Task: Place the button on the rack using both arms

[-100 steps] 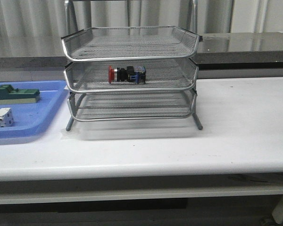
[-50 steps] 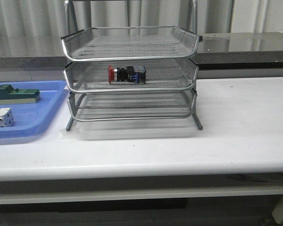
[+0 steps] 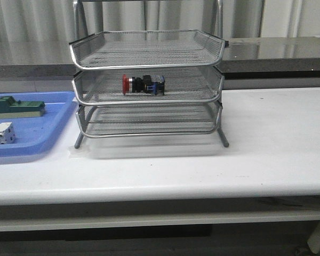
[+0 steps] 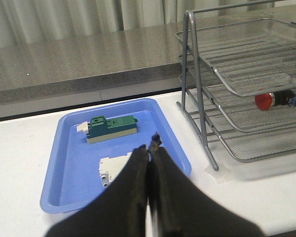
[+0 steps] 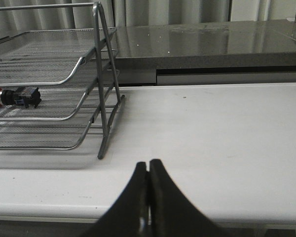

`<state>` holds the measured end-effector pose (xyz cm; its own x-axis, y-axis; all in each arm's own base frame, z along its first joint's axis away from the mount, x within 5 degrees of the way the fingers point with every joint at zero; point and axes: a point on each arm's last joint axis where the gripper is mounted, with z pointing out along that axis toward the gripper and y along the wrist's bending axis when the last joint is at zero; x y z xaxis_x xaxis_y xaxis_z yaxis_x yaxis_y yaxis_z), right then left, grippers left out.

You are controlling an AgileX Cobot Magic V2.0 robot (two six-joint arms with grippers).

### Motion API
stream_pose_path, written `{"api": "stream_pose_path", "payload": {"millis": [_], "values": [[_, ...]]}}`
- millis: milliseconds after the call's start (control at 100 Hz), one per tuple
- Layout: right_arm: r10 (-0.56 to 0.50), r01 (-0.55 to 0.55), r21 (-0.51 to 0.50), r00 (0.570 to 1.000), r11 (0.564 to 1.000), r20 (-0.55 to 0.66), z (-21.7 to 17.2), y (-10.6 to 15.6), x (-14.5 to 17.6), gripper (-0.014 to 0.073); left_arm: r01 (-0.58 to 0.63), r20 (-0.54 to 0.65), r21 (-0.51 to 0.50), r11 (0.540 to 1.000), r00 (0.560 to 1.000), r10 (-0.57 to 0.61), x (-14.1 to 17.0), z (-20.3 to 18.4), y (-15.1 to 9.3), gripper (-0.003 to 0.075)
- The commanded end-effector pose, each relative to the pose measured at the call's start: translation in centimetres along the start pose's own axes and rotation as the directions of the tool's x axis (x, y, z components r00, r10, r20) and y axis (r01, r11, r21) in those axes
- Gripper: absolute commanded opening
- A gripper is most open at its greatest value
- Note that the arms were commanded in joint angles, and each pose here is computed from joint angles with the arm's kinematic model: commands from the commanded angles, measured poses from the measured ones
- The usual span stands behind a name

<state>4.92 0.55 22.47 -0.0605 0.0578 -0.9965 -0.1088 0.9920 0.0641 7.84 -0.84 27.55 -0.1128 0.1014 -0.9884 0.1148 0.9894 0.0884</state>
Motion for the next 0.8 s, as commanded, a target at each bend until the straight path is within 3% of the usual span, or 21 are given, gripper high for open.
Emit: {"api": "stream_pose_path", "payload": {"millis": [0,440,790], "values": [[-0.008,0.008,0.000,0.992,1.000,0.126,-0.4,0.0,-1.3,-0.0060,0.020,0.106,-0.013,1.000,0.994,-0.019,-1.6,-0.2,0.2,-0.0021],[-0.008,0.009,-0.003,0.989,1.000,0.147,0.5,-0.1,1.4,-0.0060,0.020,0.106,-0.013,1.000,0.994,-0.019,-1.6,-0.2,0.2,-0.0021],[-0.008,0.009,-0.004,0.988,1.000,0.152,0.5,-0.1,1.3,-0.0060,0.020,0.106,-0.013,1.000,0.994,-0.019,-1.6,-0.2,0.2,-0.0021]]}}
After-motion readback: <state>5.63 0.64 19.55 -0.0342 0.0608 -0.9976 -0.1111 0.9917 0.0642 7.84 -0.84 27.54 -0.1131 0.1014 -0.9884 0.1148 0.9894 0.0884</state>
